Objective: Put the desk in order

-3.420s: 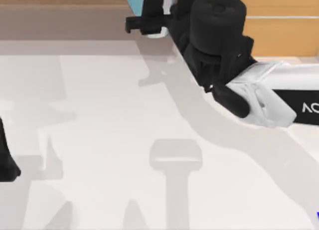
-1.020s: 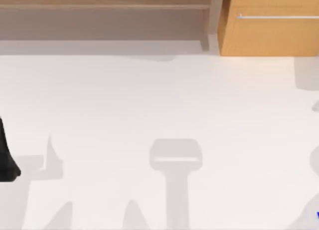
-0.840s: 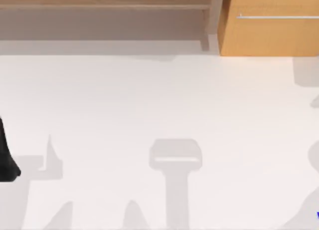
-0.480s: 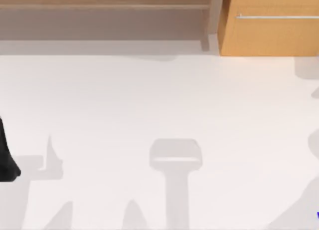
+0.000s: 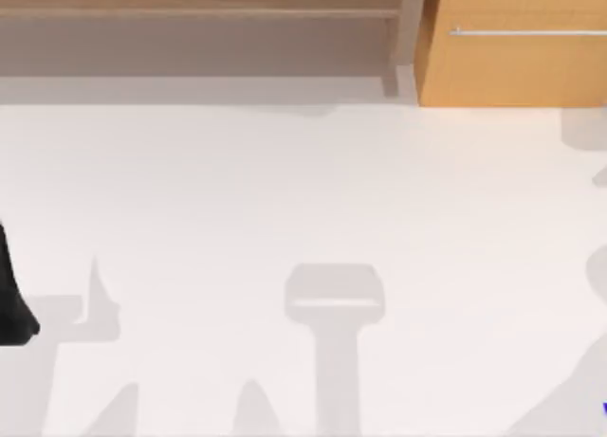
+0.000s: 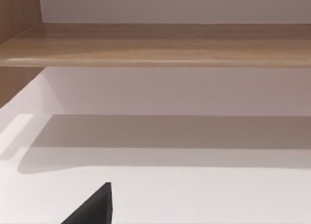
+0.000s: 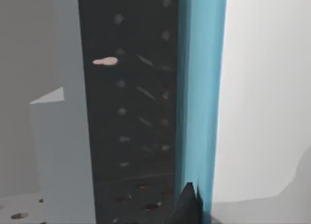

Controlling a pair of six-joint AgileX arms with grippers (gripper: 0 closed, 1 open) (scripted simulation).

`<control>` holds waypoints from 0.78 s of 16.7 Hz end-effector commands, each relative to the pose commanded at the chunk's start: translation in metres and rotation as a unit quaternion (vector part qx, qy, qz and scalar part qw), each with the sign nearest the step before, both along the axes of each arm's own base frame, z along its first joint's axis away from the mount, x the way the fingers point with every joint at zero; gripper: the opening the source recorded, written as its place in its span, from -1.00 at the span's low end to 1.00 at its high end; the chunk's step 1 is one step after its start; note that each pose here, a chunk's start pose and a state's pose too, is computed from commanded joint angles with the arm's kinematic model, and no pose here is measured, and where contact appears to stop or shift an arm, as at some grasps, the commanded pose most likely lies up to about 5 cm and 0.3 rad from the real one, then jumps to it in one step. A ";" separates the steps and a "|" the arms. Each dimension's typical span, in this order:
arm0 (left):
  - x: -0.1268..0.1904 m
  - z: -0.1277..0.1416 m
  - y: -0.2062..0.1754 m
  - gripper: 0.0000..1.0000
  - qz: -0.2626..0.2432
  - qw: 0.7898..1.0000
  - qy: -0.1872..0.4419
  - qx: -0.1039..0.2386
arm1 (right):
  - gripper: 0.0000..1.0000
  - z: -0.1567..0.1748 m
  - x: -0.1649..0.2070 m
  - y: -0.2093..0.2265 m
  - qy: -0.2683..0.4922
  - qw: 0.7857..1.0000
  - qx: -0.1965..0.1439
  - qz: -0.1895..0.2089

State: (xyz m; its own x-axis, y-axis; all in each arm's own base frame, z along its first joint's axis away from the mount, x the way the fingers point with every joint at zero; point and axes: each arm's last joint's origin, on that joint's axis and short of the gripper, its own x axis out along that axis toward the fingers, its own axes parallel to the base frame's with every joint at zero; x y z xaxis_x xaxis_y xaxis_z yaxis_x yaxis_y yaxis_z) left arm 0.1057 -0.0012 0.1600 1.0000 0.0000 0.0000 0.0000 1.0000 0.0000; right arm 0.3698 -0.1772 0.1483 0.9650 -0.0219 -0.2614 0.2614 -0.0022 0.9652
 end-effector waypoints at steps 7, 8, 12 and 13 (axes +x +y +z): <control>0.000 0.000 0.000 1.00 0.000 1.000 0.000 0.000 | 0.96 0.000 0.000 0.000 0.000 1.000 0.000 0.000; 0.000 0.000 0.000 1.00 0.000 1.000 0.000 0.000 | 1.00 0.000 0.000 0.000 0.000 1.000 0.000 0.000; 0.000 0.000 0.000 1.00 0.000 1.000 0.000 0.000 | 1.00 0.000 0.000 0.000 0.000 1.000 0.000 0.000; 0.000 0.000 0.000 1.00 0.000 1.000 0.000 0.000 | 1.00 0.000 0.000 0.000 0.000 1.000 0.000 0.000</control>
State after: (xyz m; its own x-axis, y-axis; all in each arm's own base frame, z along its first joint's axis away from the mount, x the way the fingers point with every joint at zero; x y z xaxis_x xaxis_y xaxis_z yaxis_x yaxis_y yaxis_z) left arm 0.1057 -0.0012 0.1600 1.0000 0.0000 0.0000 0.0000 1.0000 0.0000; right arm 0.3698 -0.1772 0.1483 0.9650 -0.0219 -0.2614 0.2614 -0.0022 0.9652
